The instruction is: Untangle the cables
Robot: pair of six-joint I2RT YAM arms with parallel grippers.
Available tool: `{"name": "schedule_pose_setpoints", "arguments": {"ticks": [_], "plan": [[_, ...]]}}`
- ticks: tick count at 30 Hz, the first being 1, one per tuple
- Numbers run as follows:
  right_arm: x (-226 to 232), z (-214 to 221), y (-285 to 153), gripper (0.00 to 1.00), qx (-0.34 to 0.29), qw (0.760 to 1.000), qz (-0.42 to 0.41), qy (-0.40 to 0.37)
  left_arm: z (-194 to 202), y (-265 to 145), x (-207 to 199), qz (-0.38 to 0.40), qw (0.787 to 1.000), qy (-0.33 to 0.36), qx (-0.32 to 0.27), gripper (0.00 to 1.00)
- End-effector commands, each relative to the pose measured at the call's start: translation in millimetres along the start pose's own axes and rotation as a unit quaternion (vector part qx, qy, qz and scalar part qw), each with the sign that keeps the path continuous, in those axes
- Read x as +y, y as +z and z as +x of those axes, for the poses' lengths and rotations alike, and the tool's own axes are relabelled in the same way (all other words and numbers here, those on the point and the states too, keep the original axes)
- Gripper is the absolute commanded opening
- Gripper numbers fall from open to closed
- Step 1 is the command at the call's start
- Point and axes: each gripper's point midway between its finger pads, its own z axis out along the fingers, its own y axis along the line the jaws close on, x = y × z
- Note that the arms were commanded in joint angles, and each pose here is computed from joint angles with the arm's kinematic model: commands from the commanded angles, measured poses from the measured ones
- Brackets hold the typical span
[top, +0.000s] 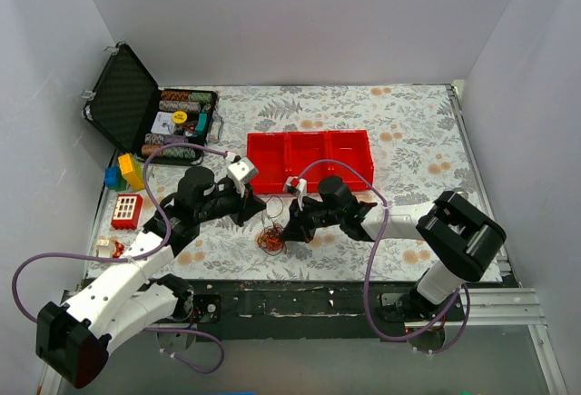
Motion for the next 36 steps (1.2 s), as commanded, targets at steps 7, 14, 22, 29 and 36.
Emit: {"name": "schedule_pose_setpoints", "arguments": {"ticks": [7, 14, 22, 29, 36], "plan": [[0, 6, -11, 0.01, -0.003, 1.000, 0.025, -0.016, -13, -5, 8, -0.029, 0.999, 0.018, -0.021, 0.00], [0, 3, -21, 0.01, -0.013, 0.999, 0.044, -0.019, -5, -7, 16, -0.052, 0.998, 0.022, -0.011, 0.00], [6, -9, -17, 0.17, -0.019, 0.999, 0.030, -0.026, -1, -7, 14, -0.045, 0.999, 0.018, -0.005, 0.00], [20, -22, -18, 0.52, -0.038, 0.998, -0.001, -0.050, -1, -4, 12, -0.039, 0.999, 0.015, -0.002, 0.00], [13, -38, -10, 0.66, -0.058, 0.997, 0.012, -0.053, -2, -3, 11, -0.033, 0.999, 0.009, -0.002, 0.00]]}}
